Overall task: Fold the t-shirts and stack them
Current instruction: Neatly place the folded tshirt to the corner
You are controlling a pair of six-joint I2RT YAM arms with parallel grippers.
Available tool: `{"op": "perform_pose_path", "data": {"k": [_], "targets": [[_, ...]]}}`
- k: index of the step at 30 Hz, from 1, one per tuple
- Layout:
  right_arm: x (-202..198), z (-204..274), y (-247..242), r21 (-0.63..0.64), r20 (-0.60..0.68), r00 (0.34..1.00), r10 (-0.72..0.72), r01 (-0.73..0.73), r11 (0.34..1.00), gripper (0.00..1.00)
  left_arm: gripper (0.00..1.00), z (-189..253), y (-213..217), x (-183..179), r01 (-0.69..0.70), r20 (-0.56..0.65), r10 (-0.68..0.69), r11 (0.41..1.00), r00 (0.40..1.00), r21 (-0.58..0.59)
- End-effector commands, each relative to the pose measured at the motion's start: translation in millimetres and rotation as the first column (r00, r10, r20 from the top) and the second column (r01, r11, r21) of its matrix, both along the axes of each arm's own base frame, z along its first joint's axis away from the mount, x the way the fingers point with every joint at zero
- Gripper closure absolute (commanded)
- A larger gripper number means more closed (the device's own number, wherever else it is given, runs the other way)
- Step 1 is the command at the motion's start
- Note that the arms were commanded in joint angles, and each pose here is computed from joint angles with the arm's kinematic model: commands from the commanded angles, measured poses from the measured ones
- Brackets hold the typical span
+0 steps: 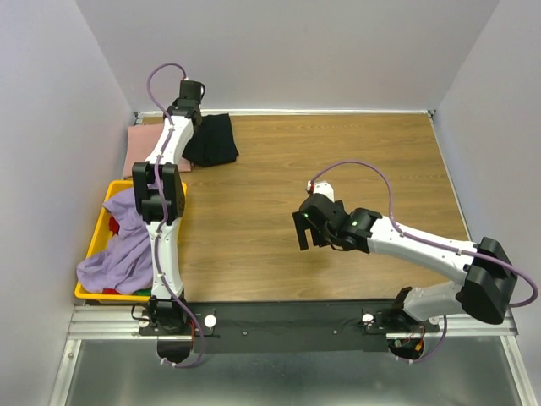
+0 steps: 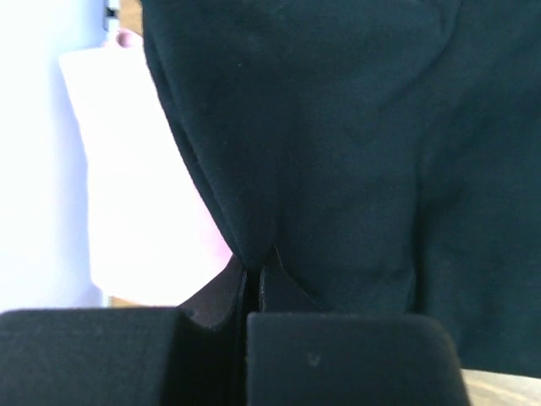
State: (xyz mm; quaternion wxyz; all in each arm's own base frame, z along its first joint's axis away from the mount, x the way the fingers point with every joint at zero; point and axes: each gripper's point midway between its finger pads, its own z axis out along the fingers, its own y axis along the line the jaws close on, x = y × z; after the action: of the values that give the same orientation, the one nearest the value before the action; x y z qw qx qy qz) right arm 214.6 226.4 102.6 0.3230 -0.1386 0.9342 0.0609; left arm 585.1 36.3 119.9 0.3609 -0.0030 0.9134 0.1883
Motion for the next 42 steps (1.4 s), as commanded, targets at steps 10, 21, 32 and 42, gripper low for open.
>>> {"op": "perform_pose_path", "data": {"k": [10, 21, 32, 42], "targets": [[4.5, 27.7, 9.4, -0.060, -0.062, 0.997, -0.042, 0.039, 0.997, 0.02, 1.00, 73.0, 56.6, -15.7, 0.083, -0.039, -0.078, 0.985, 0.996, 0.152], [2.9, 34.0, 13.9, -0.072, -0.116, 0.988, -0.101, 0.093, 0.993, 0.03, 1.00, 89.9, 128.1, -27.1, -0.056, -0.028, 0.066, 0.958, 0.997, 0.280], [5.6, 38.7, 17.1, -0.089, -0.122, 0.987, -0.109, 0.099, 0.991, 0.03, 0.88, 80.1, 172.2, -33.2, -0.162, -0.015, 0.175, 0.935, 0.984, 0.314], [3.4, 38.6, 10.8, -0.088, -0.117, 0.985, -0.130, 0.120, 0.989, 0.03, 0.02, 105.8, 194.8, -41.3, -0.303, 0.079, 0.296, 0.875, 0.952, 0.376]]}}
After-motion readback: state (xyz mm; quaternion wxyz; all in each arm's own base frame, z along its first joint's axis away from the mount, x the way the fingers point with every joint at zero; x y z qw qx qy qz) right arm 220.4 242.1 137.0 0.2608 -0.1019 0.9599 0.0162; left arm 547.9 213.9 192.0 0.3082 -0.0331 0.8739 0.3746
